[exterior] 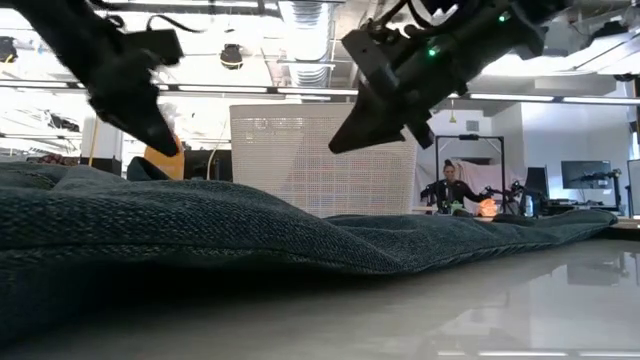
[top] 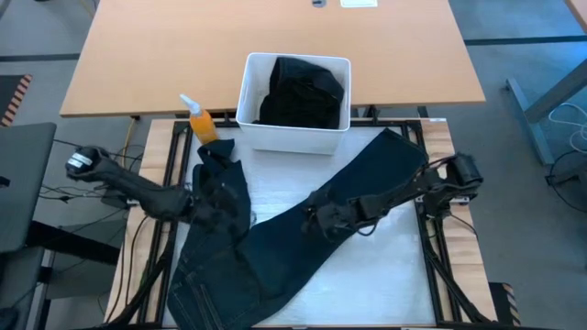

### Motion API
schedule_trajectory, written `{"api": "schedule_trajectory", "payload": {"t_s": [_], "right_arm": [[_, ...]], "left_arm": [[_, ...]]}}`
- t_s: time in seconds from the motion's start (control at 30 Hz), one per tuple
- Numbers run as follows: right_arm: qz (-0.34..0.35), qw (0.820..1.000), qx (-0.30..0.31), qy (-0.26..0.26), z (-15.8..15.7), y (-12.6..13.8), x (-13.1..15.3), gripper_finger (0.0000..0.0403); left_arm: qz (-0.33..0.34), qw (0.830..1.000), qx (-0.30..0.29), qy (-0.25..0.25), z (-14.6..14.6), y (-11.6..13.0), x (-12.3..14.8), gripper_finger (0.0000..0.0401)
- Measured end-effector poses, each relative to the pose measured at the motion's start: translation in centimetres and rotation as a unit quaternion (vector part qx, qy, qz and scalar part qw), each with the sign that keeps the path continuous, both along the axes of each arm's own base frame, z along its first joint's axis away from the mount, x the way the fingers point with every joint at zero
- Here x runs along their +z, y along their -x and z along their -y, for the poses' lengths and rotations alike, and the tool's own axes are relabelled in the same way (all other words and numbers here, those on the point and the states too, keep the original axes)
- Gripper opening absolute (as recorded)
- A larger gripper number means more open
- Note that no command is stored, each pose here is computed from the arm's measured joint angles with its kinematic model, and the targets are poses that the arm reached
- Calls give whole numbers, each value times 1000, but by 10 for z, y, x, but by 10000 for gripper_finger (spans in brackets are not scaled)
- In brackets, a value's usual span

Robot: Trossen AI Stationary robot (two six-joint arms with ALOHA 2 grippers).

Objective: Fold laundry
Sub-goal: Fold the blue long pants

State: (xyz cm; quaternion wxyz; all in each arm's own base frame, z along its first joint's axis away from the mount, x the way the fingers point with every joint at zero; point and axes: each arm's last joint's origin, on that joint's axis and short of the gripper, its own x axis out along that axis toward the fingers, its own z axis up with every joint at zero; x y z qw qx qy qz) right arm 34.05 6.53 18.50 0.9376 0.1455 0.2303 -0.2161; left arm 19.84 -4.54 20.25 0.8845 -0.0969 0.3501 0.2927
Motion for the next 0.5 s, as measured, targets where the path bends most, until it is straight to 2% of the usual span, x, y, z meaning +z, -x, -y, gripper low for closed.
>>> {"api": "schedule_trajectory", "payload": {"t_s": [0.13, 0.3, 0.5], "right_arm": [[-24, 1000, 17, 2, -8, 6, 1, 20], [-27, 999, 33, 6, -15, 16, 14, 20], [-23, 999, 46, 17, -16, 24, 29, 20]], "left_arm": [[16, 996, 81, 39, -23, -4, -1, 161], [-49, 986, 150, 47, -43, 1, -14, 185], [-112, 980, 156, 52, -58, -16, -41, 189]]}}
